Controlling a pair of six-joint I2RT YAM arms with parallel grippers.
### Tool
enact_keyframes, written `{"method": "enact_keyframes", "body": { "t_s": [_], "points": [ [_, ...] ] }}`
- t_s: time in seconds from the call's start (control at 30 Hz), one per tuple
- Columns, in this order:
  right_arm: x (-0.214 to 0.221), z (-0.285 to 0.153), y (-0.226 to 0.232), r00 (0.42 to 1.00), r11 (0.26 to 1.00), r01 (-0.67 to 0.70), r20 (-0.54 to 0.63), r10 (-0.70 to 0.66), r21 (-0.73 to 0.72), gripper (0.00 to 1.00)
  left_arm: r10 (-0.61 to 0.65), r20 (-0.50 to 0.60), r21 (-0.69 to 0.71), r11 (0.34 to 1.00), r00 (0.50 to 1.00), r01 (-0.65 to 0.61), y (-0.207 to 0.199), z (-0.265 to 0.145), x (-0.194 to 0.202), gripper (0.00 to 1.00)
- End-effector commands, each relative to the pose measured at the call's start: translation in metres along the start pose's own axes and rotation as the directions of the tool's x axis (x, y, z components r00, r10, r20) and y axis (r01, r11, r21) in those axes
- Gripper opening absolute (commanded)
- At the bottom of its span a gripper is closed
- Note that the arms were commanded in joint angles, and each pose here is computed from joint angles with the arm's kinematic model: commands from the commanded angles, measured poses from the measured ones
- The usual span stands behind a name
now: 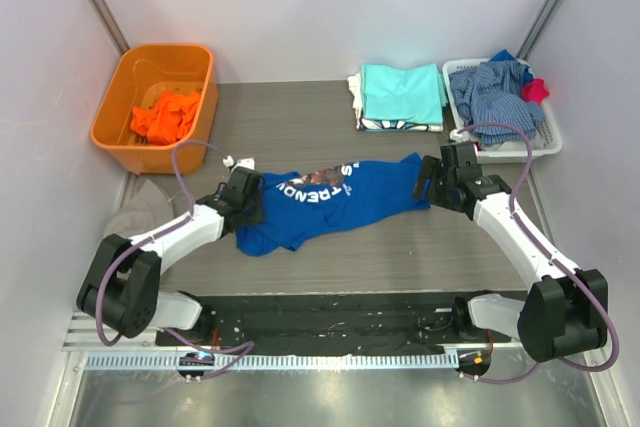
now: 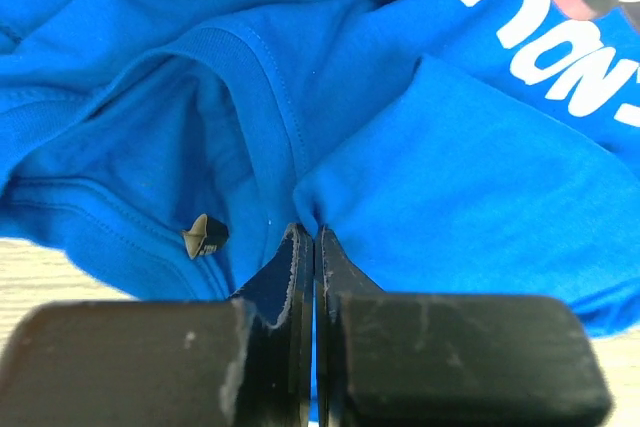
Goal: Fold and stack the t-shirts
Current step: Flatten the tshirt out
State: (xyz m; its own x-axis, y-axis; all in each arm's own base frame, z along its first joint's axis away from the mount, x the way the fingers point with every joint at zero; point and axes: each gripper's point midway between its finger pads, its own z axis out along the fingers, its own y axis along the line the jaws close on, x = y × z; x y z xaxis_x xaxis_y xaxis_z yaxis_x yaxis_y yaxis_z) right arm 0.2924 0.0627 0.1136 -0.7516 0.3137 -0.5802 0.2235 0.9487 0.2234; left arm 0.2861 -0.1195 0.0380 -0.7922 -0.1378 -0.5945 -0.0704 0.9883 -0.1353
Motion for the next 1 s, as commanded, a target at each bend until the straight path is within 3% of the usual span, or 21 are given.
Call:
{"method": "enact_keyframes", "body": {
  "t_s": [0.0,0.3,0.67,0.97],
  "points": [
    [-0.014,-0.007,0.001,0.999,1.000,-0.009,0.048,0.009,0.000,0.77,-0.021,0.109,0.049,0.999,0.994,0.016,-0.014,-0.031,-0.047,0.00],
    [-0.013,0.004,-0.017,0.997,0.995,-0.076,0.039,0.073,0.067,0.77,0.022,0.198,-0.039,0.999,0.980,-0.015,0.002,-0.085,-0.098,0.00],
    [-0.010,0.016,-0.025,0.989,0.986,-0.146,0.026,0.144,0.076,0.77,-0.017,0.233,-0.142,0.989,0.972,0.051,0.060,-0.105,-0.121,0.00],
    [0.011,0.027,-0.037,0.985,0.979,-0.173,-0.006,0.175,0.107,0.77,-0.031,0.233,-0.170,0.983,0.972,0.072,0.080,-0.108,-0.125,0.00]
  ]
}}
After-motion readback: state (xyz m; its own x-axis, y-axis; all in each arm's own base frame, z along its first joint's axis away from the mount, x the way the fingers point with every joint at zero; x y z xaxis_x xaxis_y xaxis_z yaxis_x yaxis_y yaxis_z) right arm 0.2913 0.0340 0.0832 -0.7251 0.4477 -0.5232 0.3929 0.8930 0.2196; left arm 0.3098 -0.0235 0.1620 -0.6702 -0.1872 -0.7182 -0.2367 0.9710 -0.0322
